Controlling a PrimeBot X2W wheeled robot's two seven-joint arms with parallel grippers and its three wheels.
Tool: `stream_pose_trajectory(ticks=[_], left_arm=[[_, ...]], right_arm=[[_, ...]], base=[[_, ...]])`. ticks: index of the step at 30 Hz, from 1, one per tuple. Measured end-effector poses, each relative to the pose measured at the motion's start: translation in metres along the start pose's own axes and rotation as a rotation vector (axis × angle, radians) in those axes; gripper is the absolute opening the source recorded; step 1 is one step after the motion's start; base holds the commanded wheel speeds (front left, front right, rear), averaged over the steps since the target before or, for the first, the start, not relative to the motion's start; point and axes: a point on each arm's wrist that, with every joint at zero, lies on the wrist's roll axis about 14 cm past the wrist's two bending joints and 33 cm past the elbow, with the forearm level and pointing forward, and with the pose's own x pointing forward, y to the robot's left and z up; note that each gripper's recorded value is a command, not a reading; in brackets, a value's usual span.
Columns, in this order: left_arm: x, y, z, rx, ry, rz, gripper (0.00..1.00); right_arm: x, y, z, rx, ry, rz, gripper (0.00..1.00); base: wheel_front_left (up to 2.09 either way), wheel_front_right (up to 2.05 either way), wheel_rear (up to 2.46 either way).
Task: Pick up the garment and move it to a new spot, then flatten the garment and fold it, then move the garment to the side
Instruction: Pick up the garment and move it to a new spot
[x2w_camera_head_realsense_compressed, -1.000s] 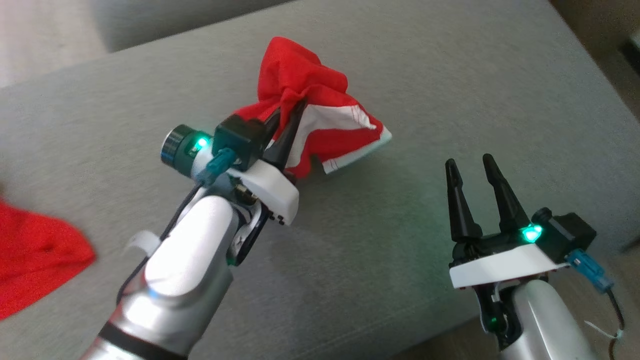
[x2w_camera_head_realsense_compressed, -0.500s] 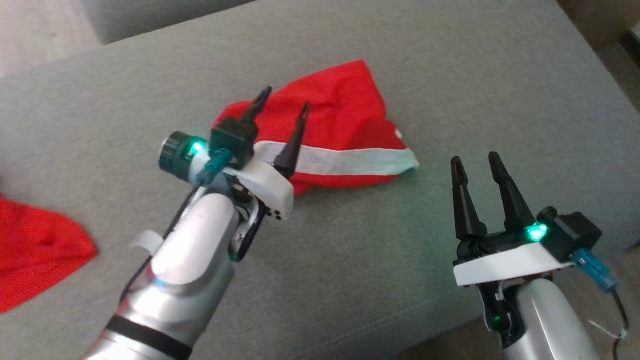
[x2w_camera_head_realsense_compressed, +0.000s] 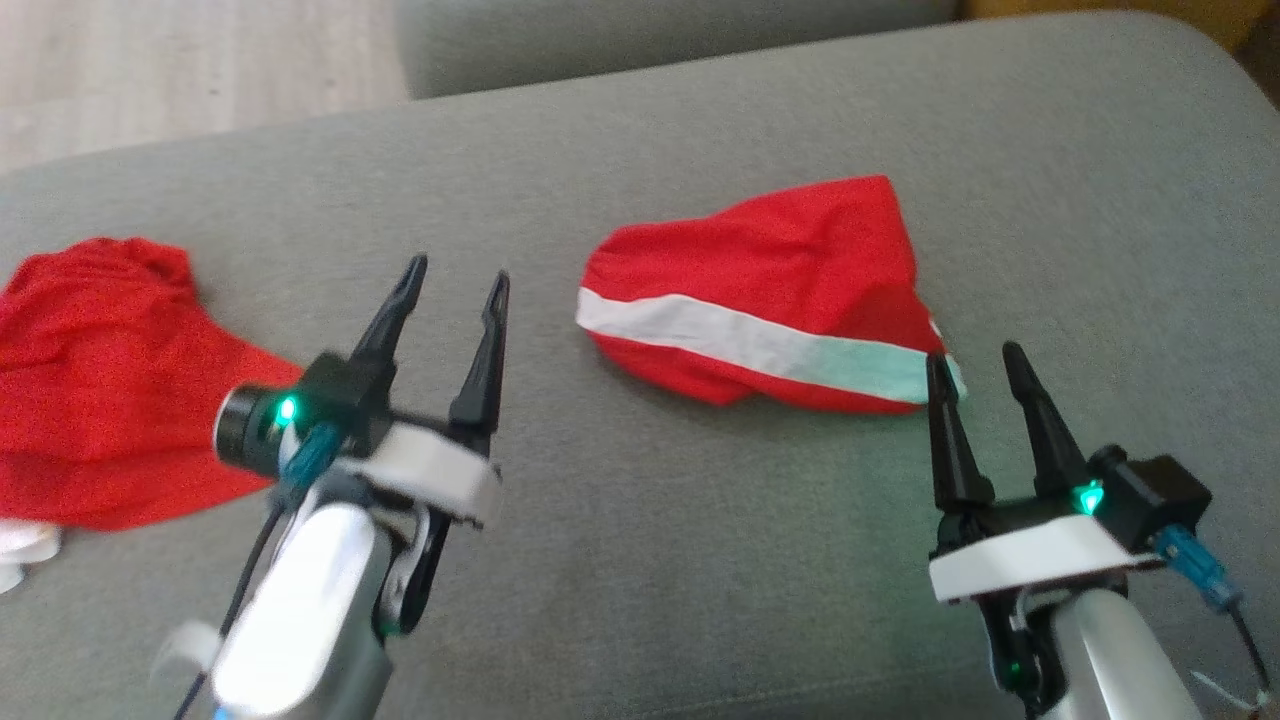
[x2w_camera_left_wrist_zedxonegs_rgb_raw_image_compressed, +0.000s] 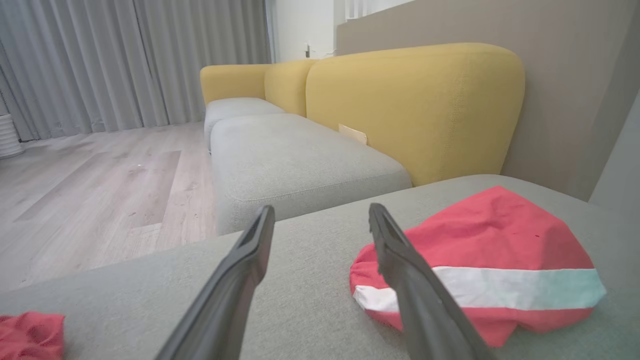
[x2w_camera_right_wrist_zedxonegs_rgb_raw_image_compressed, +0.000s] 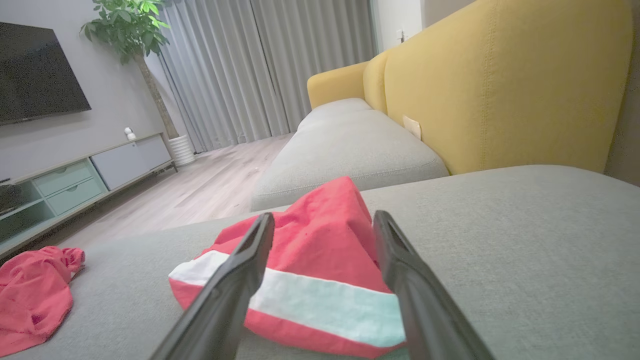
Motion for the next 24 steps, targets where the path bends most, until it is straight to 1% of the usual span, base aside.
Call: stream_pose_trajectory(ticks=[5, 6, 10, 11, 13, 17, 24], left_arm=[[-0.039, 0.021, 0.005, -0.011, -0.006, 0.096, 1.0], [-0.039, 0.021, 0.005, -0.011, -0.006, 0.096, 1.0], [-0.07, 0.029, 0.004, -0.024, 0.004, 0.163, 1.0], [-0.084, 0.03, 0.001, -0.03, 0.011, 0.187, 1.0], [-0.094, 0.032, 0.0, -0.045, 0.016, 0.22, 1.0], [-0.104, 0.032, -0.001, -0.049, 0.017, 0.239, 1.0], [-0.101, 0.028, 0.003, -0.056, 0.0, 0.223, 1.0]], right_arm=[[-0.005, 0.012, -0.005, 0.001, 0.014, 0.033, 1.0], [-0.005, 0.012, -0.005, 0.001, 0.014, 0.033, 1.0], [-0.011, 0.015, -0.004, 0.002, 0.012, 0.041, 1.0], [-0.013, 0.018, -0.005, 0.002, 0.013, 0.047, 1.0], [-0.014, 0.019, -0.004, 0.002, 0.01, 0.05, 1.0], [-0.016, 0.019, -0.003, 0.002, 0.009, 0.051, 1.0], [-0.017, 0.02, -0.002, 0.001, 0.006, 0.052, 1.0]], base=[[0.0, 0.0, 0.0], [0.0, 0.0, 0.0], [0.0, 0.0, 0.0], [0.0, 0.0, 0.0], [0.0, 0.0, 0.0], [0.0, 0.0, 0.0], [0.0, 0.0, 0.0]])
